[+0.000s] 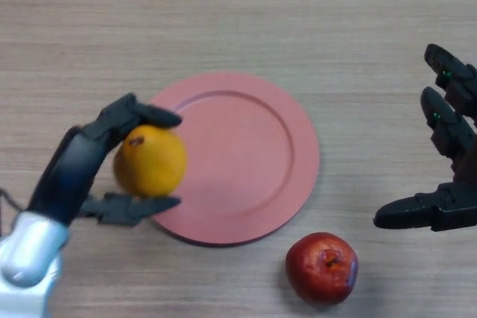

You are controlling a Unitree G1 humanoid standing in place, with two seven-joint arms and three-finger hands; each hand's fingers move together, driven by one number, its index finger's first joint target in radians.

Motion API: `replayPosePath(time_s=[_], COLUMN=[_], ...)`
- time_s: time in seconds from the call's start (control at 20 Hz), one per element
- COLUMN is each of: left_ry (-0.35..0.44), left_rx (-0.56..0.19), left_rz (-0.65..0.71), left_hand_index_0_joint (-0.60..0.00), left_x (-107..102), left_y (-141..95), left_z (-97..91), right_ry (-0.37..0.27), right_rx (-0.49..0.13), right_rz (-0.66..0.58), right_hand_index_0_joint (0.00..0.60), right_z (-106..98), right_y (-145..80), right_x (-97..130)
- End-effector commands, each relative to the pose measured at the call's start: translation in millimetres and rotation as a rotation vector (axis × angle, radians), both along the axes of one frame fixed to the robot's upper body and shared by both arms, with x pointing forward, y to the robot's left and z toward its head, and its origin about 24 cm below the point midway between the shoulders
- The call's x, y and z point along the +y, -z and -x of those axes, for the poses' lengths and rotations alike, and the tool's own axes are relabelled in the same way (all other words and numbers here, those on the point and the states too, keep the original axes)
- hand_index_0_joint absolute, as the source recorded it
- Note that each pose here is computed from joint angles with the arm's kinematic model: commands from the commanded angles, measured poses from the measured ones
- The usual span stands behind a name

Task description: Pick up the yellow pear and place it on the plate

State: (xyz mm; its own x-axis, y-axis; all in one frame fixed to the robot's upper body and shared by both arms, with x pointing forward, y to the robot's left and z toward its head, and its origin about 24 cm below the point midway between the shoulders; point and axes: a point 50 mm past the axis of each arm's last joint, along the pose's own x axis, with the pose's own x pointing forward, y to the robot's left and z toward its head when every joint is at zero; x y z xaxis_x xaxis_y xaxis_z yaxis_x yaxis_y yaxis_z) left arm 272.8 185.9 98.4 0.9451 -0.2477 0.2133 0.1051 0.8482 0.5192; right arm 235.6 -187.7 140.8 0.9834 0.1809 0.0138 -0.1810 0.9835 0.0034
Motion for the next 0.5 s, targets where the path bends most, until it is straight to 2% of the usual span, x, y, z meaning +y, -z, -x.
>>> replayPosePath(time_s=[0.05, 0.1, 0.2, 0.3, 0.35, 0.45, 0.5], left_ry=[-0.017, -0.022, -0.053, -0.047, 0.018, 0.060, 0.073], left_rx=[-0.301, -0.311, -0.380, -0.391, -0.309, -0.195, -0.194], left_rz=[-0.038, -0.014, -0.062, -0.060, 0.047, 0.147, 0.123], left_hand_index_0_joint=[-0.600, -0.600, -0.600, -0.600, -0.600, -0.600, -0.600], left_x=[-2, -4, -8, -13, -17, -20, -22], left_y=[-34, -36, -31, -25, -21, -17, -14], left_z=[-6.6, -14.4, -25.9, -35.7, -39.8, -45.4, -45.8], right_ry=[0.052, 0.064, 0.072, 0.073, 0.076, 0.090, 0.100], right_rx=[-0.209, -0.217, -0.217, -0.199, -0.196, -0.212, -0.224], right_rz=[0.048, 0.052, 0.050, 0.035, 0.036, 0.055, 0.081], right_hand_index_0_joint=[0.000, 0.000, 0.000, 0.000, 0.000, 0.000, 0.000], right_z=[8, 9, 12, 14, 15, 16, 16], right_y=[-34, -34, -35, -36, -37, -39, -39], right_x=[-13, -14, -16, -18, -19, -21, -22])
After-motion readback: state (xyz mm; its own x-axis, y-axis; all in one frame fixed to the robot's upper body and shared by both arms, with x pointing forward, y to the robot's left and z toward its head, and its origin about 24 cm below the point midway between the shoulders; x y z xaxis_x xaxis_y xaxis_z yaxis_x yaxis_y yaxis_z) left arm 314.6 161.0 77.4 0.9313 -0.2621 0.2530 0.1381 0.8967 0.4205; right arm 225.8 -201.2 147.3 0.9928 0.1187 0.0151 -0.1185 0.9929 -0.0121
